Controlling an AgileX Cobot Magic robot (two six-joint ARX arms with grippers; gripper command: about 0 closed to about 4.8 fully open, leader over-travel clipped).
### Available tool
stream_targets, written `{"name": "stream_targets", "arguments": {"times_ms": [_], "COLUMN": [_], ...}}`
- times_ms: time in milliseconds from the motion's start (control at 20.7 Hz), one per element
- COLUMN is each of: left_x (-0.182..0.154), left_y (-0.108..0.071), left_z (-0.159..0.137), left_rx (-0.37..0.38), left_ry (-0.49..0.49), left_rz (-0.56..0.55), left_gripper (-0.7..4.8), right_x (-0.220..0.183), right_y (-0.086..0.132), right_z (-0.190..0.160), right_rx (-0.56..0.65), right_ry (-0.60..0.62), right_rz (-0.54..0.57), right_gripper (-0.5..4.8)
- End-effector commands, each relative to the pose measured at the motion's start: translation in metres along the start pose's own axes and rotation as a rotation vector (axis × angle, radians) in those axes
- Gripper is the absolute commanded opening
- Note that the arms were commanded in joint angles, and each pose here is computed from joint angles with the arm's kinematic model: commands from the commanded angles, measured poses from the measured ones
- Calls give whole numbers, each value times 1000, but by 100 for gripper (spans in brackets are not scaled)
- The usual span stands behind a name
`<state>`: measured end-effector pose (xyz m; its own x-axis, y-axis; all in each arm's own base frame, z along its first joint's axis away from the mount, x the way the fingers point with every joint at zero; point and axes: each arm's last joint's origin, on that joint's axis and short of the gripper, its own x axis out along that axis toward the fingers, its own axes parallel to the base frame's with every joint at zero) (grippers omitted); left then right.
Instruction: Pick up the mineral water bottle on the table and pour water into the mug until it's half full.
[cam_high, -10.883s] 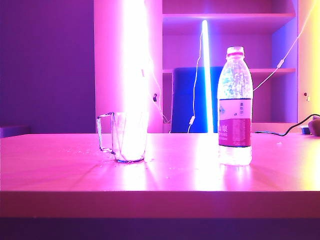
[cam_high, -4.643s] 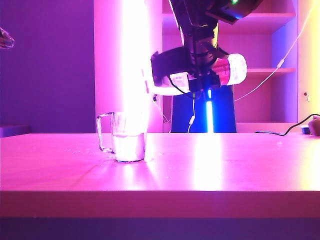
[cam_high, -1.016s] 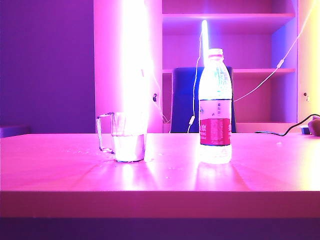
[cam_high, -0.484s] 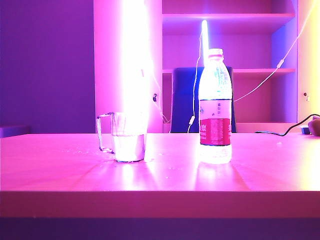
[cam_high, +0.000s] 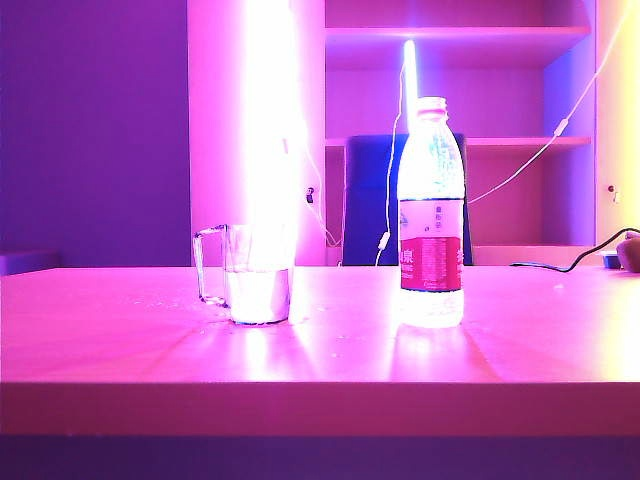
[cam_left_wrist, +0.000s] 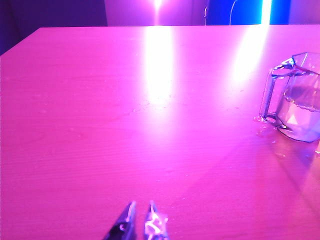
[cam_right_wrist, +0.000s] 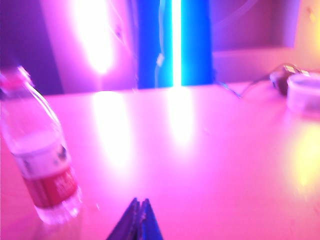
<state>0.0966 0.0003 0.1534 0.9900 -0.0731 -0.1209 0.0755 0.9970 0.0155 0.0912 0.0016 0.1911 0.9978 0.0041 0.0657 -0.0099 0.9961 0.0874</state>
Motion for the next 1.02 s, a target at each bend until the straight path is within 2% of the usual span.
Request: {"name": "stream_targets", "arguments": {"times_ms": [48, 145, 387, 1016], "left_x": [0, 0, 0, 0], "left_y": [0, 0, 0, 0], "left_z": [2, 2, 2, 2], "left_rx": [-1, -1, -1, -1], "left_ry": [-9, -9, -9, -9], "left_rz": [-3, -3, -4, -4], "left_gripper": [28, 28, 28, 28], "right_x": [3, 4, 2, 2], "right_y": [-3, -4, -6, -5], "right_z": [-16, -31, -45, -45], "right_rx": [-3, -3, -9, -9], "right_ry": [41, 105, 241, 240], "right_rz": [-22, -27, -58, -57], "right_gripper": [-1, -1, -1, -1]}}
